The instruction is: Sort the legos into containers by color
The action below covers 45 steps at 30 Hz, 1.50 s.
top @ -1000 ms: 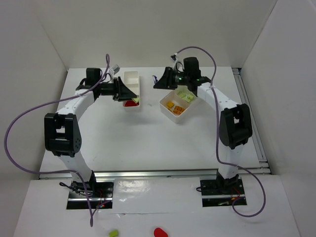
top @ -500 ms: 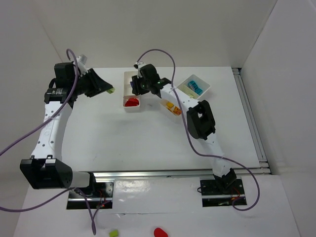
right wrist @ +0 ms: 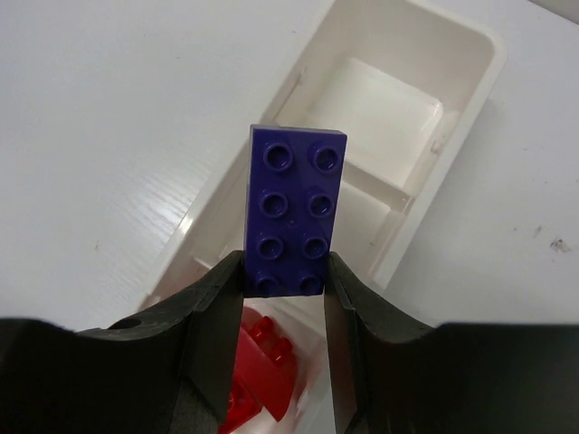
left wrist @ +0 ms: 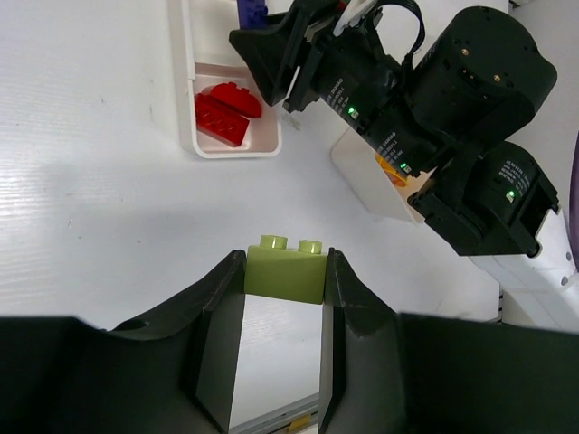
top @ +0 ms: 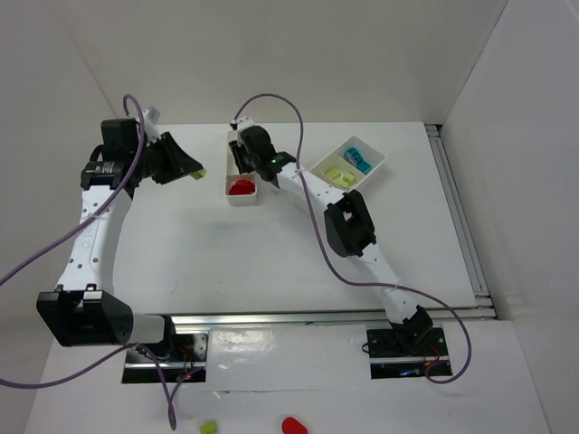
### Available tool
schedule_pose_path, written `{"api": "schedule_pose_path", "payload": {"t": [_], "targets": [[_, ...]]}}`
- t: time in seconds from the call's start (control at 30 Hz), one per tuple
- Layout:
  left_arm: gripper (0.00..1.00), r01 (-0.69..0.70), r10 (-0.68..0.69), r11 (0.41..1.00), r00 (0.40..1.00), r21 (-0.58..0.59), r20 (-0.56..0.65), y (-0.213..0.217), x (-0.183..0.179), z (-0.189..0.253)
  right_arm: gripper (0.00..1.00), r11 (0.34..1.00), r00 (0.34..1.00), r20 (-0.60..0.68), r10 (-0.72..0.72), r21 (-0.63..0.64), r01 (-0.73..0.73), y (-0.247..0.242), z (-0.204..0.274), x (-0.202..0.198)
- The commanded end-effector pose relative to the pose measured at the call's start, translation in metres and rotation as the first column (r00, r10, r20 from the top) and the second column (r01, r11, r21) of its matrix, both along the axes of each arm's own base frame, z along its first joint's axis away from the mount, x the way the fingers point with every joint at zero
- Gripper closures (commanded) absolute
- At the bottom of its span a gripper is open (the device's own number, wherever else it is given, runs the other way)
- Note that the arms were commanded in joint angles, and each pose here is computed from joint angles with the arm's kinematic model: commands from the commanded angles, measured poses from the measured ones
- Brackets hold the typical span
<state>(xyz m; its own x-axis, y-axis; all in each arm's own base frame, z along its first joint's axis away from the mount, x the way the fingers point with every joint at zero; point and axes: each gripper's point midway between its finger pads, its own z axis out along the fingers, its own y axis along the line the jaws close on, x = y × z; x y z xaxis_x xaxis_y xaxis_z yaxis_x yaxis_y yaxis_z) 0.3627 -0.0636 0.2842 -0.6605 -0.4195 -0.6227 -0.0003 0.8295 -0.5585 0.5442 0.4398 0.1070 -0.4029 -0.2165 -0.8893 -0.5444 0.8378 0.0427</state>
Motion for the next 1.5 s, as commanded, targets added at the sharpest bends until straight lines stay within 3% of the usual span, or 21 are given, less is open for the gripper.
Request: {"api": "schedule_pose_path", "payload": {"t": [0.0, 0.07, 0.17, 0.27, 0.4, 0.43, 0.47, 0.5, 0.53, 0.57, 0.7, 0.77, 0.8, 0.87, 0.9, 0.93, 0.97, 1.03, 1.07, 1.17, 1.47], "targets": [[1.0, -0.006, 0.005, 0.999, 1.0, 0.034, 0.031, 0.007, -0.005, 0.008, 0.63, 0.999, 0.996, 0.087, -0.025, 0.033, 0.023, 0.003, 0.023, 0.017], [1.0, -0.006, 0.005, 0.999, 0.999, 0.034, 0.032, 0.007, -0.006, 0.011, 0.41, 0.999, 0.996, 0.08, -0.03, 0.04, 0.027, 0.004, 0.017, 0.017], [1.0, 0.0, -0.001, 0.999, 1.0, 0.04, 0.026, 0.007, -0.004, 0.007, 0.17, 0.998, 0.996, 0.09, -0.021, 0.054, 0.016, 0.008, 0.017, 0.019], [1.0, 0.008, -0.009, 0.999, 0.999, 0.035, 0.036, 0.005, -0.004, 0.011, 0.07, 0.996, 0.99, 0.143, -0.008, 0.087, -0.005, 0.019, 0.047, 0.014], [1.0, 0.029, -0.029, 0.999, 0.999, 0.031, 0.03, 0.003, -0.003, 0.009, 0.07, 0.989, 0.969, 0.237, -0.074, 0.139, 0.042, 0.003, 0.116, 0.012], [1.0, 0.055, -0.056, 0.998, 0.998, 0.01, 0.024, -0.002, -0.001, 0.006, 0.07, 0.981, 0.951, 0.289, -0.112, 0.185, 0.059, -0.011, 0.167, 0.004], [1.0, 0.071, -0.071, 0.997, 0.997, 0.013, 0.029, -0.003, 0.002, 0.007, 0.07, 0.97, 0.939, 0.311, -0.148, 0.229, 0.077, -0.024, 0.189, 0.004], [1.0, 0.071, -0.071, 0.997, 0.997, 0.012, 0.022, -0.002, 0.005, 0.005, 0.07, 0.975, 0.95, 0.274, -0.151, 0.202, 0.097, -0.036, 0.169, -0.001], [1.0, 0.106, -0.106, 0.994, 0.994, 0.016, 0.01, -0.013, 0.006, -0.001, 0.07, 0.956, 0.931, 0.303, -0.206, 0.265, 0.126, -0.062, 0.213, -0.008], [1.0, 0.111, -0.111, 0.993, 0.994, 0.025, -0.015, -0.017, 0.012, -0.009, 0.07, 0.947, 0.921, 0.294, -0.255, 0.269, 0.176, -0.08, 0.217, -0.01], [1.0, 0.195, -0.196, 0.98, 0.98, -0.027, -0.023, -0.06, 0.036, -0.019, 0.06, 0.891, 0.878, 0.166, -0.449, 0.157, 0.426, -0.171, 0.18, -0.028], [1.0, 0.268, -0.269, 0.963, 0.963, -0.035, -0.027, -0.095, 0.045, -0.022, 0.05, 0.825, 0.814, 0.136, -0.565, 0.129, 0.551, -0.224, 0.18, -0.04], [1.0, 0.288, -0.289, 0.957, 0.957, -0.026, -0.001, -0.107, 0.053, -0.01, 0.0, 0.803, 0.799, 0.086, -0.595, 0.037, 0.595, -0.245, 0.143, -0.055], [1.0, 0.345, -0.346, 0.938, 0.937, -0.028, -0.038, -0.143, 0.063, -0.027, 0.0, 0.729, 0.729, 0.026, -0.684, 0.063, 0.682, -0.29, 0.142, -0.071], [1.0, 0.361, -0.361, 0.932, 0.933, -0.019, -0.006, -0.155, 0.072, -0.016, 0.0, 0.71, 0.709, -0.036, -0.704, -0.005, 0.704, -0.308, 0.112, -0.089], [1.0, 0.393, -0.394, 0.919, 0.918, -0.029, -0.047, -0.178, 0.077, -0.036, 0.0, 0.66, 0.658, -0.064, -0.75, -0.011, 0.751, -0.335, 0.105, -0.095], [1.0, 0.42, -0.421, 0.907, 0.906, -0.038, -0.046, -0.191, 0.08, -0.039, 0.0, 0.61, 0.611, -0.096, -0.786, 0.044, 0.791, -0.352, 0.114, -0.108], [1.0, 0.451, -0.452, 0.892, 0.892, -0.041, -0.009, -0.216, 0.091, -0.03, 0.0, 0.52, 0.515, -0.159, -0.842, 0.016, 0.854, -0.397, 0.086, -0.133], [1.0, 0.48, -0.482, 0.876, 0.875, -0.044, -0.043, -0.237, 0.094, -0.052, 0.0, 0.512, 0.516, -0.199, -0.833, 0.075, 0.855, -0.404, 0.095, -0.144], [1.0, 0.526, -0.526, 0.85, 0.85, -0.032, -0.008, -0.276, 0.101, -0.052, 0.0, 0.45, 0.456, -0.258, -0.852, 0.083, 0.889, -0.438, 0.076, -0.168], [1.0, 0.514, -0.505, 0.858, 0.851, -0.026, 0.145, -0.358, 0.149, -0.09, 0.0, 0.368, 0.392, -0.278, -0.877, 0.137, 0.92, -0.477, 0.086, -0.219]]}}
